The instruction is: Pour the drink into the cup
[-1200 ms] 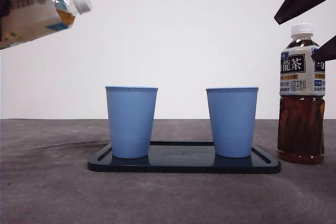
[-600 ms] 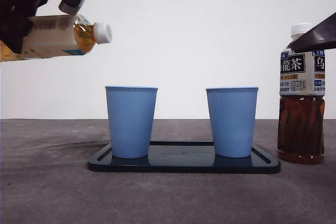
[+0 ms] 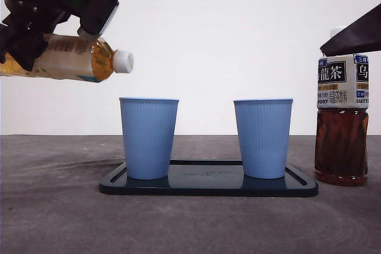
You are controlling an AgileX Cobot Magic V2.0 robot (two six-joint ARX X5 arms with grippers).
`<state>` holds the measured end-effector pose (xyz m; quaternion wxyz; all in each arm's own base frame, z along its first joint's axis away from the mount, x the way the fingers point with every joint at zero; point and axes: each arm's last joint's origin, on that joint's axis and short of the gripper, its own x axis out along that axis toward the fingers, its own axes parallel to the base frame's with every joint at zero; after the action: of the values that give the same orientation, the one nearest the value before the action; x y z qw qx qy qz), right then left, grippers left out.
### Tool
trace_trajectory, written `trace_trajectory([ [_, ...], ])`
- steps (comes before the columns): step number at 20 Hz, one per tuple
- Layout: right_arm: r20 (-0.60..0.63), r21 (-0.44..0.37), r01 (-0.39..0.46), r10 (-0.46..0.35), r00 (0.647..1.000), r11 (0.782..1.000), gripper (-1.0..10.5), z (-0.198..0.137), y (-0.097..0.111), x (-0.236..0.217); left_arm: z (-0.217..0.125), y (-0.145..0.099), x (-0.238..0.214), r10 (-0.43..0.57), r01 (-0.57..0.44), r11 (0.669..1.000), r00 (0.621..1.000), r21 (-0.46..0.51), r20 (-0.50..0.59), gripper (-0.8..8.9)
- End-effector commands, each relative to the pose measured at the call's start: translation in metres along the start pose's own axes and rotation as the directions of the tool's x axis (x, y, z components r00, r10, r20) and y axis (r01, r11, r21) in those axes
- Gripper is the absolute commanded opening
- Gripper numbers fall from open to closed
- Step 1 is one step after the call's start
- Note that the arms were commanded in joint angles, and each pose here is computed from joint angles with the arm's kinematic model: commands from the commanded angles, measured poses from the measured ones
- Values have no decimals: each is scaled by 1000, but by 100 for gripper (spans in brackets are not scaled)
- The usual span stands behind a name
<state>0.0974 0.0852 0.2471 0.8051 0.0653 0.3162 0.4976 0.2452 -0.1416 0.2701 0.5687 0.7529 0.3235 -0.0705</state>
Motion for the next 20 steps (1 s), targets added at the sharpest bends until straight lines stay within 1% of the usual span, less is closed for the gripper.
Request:
trace_trajectory([
  [1,13,-30,-14,15,1000,999,451,5,4,-1,4,12,-4,42,-42,999,999,-34,-5,153],
  [12,13,-33,-14,14,1000,999,451,5,4,-1,5,11,-3,40,-40,998,999,-38,-5,154],
  [14,14,-33,-13,14,1000,999,451,5,4,-1,5,13,-4,48,-47,991,999,-128,-1,154],
  [16,14,-33,-13,13,1000,999,451,5,4,-1,2,15,-7,62,-56,971,998,-232,17,154],
  [17,14,-33,-13,13,1000,999,451,5,4,-1,0,17,-10,64,-49,956,997,-288,43,154],
  [18,13,-33,-13,13,1000,999,451,5,3,-1,-5,19,-14,67,-36,930,995,-365,74,154],
  [19,14,-33,-13,13,1000,999,451,5,4,-1,-11,21,-19,70,-13,895,991,-447,112,154],
  [20,13,-33,-12,13,1000,999,451,5,3,-1,-19,22,-26,67,30,851,984,-525,166,154],
])
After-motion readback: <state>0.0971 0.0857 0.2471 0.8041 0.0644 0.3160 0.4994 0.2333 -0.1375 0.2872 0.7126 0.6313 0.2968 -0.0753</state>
